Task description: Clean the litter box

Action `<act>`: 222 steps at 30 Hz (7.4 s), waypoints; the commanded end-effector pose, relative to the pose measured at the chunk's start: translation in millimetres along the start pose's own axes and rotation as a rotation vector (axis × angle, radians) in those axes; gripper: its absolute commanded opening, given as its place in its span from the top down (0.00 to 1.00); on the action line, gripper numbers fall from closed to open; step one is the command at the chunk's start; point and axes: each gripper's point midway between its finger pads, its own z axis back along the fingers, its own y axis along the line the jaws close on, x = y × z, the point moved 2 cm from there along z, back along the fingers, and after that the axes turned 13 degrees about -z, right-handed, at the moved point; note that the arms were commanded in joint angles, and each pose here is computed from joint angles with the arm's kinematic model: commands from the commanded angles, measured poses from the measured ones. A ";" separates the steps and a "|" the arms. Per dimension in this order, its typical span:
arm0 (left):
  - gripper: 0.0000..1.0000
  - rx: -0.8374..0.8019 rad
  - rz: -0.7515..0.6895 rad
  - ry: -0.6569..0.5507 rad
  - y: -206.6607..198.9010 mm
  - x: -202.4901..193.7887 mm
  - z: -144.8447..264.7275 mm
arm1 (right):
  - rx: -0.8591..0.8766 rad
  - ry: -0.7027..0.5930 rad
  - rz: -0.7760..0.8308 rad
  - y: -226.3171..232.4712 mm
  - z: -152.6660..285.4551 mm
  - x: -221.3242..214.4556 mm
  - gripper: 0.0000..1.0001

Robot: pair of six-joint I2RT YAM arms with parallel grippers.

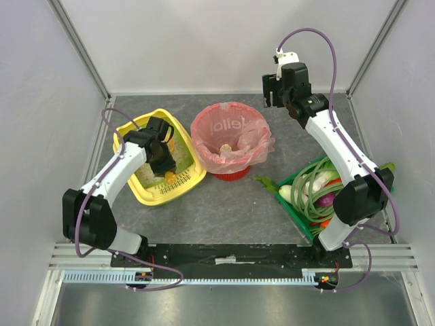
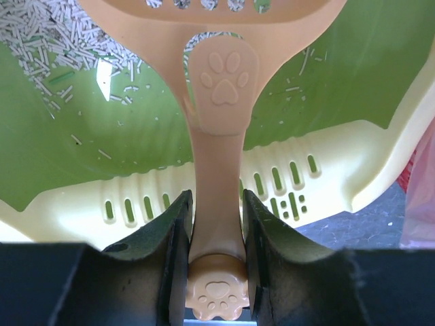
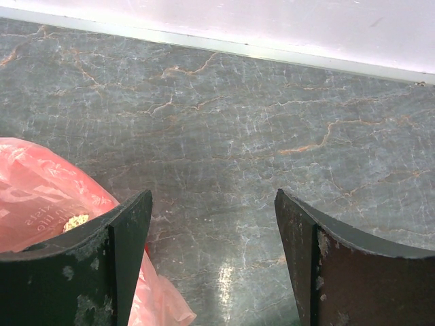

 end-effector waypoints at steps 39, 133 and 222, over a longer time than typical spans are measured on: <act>0.98 0.056 0.015 0.017 -1.1 -3.8 18.8 | 0.024 -0.069 -0.030 4.2 11.5 19.1 0.19; 0.98 0.282 -1.114 -0.330 -116.5 34.6 139.0 | -0.098 -0.190 0.015 -30.9 49.2 23.1 0.18; 0.98 0.450 -1.708 -0.391 -79.9 -18.7 194.4 | 0.086 -0.365 0.153 -39.7 105.9 -15.4 0.17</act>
